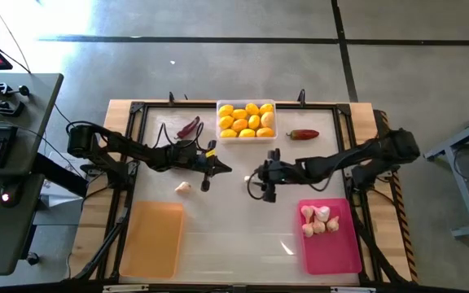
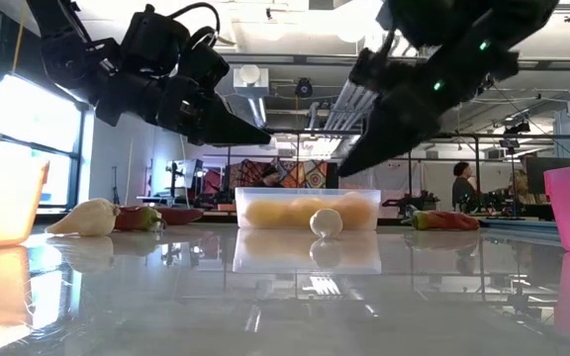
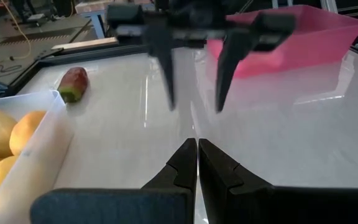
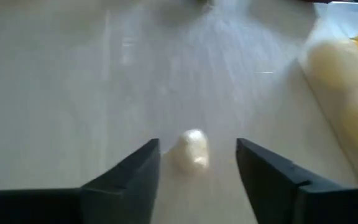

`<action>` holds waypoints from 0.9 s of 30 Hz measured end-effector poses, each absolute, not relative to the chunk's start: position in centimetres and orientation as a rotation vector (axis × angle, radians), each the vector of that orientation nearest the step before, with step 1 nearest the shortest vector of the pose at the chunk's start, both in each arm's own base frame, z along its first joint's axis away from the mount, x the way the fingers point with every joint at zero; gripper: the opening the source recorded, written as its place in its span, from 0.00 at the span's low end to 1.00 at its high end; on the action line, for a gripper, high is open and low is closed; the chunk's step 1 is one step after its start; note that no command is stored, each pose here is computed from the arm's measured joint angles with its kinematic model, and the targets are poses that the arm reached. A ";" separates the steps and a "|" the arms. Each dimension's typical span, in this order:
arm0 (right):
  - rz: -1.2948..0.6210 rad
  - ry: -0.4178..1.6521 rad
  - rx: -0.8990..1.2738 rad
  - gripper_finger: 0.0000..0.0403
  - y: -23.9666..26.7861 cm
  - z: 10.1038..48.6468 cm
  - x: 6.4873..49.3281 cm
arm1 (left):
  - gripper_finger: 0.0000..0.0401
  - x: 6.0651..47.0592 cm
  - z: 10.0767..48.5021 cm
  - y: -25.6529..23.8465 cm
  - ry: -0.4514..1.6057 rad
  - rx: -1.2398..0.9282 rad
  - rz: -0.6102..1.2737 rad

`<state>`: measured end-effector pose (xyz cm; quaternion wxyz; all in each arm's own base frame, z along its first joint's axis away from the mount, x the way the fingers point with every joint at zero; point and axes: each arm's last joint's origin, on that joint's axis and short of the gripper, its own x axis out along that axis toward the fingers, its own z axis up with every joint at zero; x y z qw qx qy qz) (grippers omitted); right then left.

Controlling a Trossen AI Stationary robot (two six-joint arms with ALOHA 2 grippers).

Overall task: Sort produce into baskets
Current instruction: Put the right garlic into the pink bin

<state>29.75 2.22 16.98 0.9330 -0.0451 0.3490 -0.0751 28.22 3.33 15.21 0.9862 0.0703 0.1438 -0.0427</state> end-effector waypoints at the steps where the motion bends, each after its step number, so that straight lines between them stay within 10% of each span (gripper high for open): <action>1: -0.168 0.718 -0.094 0.53 2.0 16.6 30.0 | 0.01 28.2 15.2 3.3 0.289 0.138 -0.085; 18: -0.151 0.764 -0.049 0.60 0.6 12.1 31.8 | 0.01 28.2 15.2 3.3 0.292 0.133 -0.085; 27: -0.147 0.767 -0.057 0.37 0.5 11.5 32.0 | 0.01 28.2 15.2 3.3 0.292 0.134 -0.085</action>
